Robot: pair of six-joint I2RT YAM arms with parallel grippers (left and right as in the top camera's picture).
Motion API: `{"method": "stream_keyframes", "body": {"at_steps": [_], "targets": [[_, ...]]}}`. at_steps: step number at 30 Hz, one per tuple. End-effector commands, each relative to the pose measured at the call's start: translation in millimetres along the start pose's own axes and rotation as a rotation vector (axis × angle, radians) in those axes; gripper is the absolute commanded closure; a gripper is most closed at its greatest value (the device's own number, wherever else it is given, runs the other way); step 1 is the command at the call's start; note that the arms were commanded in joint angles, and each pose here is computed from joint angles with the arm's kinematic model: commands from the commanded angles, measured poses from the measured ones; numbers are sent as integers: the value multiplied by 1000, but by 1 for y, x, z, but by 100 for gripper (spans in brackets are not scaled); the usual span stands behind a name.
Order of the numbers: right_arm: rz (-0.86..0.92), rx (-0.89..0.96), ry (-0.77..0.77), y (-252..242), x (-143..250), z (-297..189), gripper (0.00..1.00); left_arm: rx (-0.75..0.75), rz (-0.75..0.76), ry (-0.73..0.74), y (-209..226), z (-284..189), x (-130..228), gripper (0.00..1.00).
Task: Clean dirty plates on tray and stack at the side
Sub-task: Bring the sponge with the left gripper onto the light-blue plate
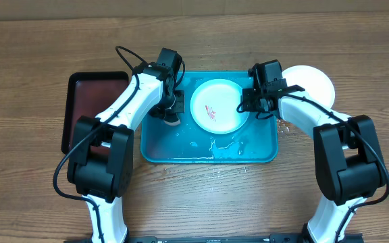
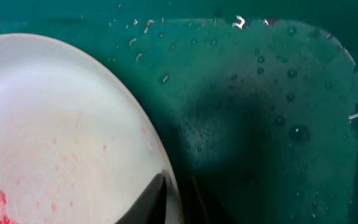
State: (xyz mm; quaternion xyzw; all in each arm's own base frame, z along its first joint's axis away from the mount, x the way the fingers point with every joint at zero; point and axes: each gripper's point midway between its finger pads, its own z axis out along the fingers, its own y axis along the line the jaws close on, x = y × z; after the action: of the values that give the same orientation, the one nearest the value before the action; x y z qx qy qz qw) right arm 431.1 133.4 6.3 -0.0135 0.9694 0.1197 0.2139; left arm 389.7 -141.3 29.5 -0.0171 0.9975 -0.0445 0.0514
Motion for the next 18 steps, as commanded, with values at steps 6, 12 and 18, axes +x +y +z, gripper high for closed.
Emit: {"method": "stream_keyframes", "body": {"at_steps": [6, 12, 18], "targets": [[136, 23, 76, -7, 23, 20, 96, -10, -2, 6, -1, 2, 3, 96], [343, 49, 194, -8, 51, 13, 96, -14, -1, -6, 0, 2, 0, 96], [472, -33, 379, 16, 86, 1, 96, -7, 66, -32, -3, -10, -7, 96]]}}
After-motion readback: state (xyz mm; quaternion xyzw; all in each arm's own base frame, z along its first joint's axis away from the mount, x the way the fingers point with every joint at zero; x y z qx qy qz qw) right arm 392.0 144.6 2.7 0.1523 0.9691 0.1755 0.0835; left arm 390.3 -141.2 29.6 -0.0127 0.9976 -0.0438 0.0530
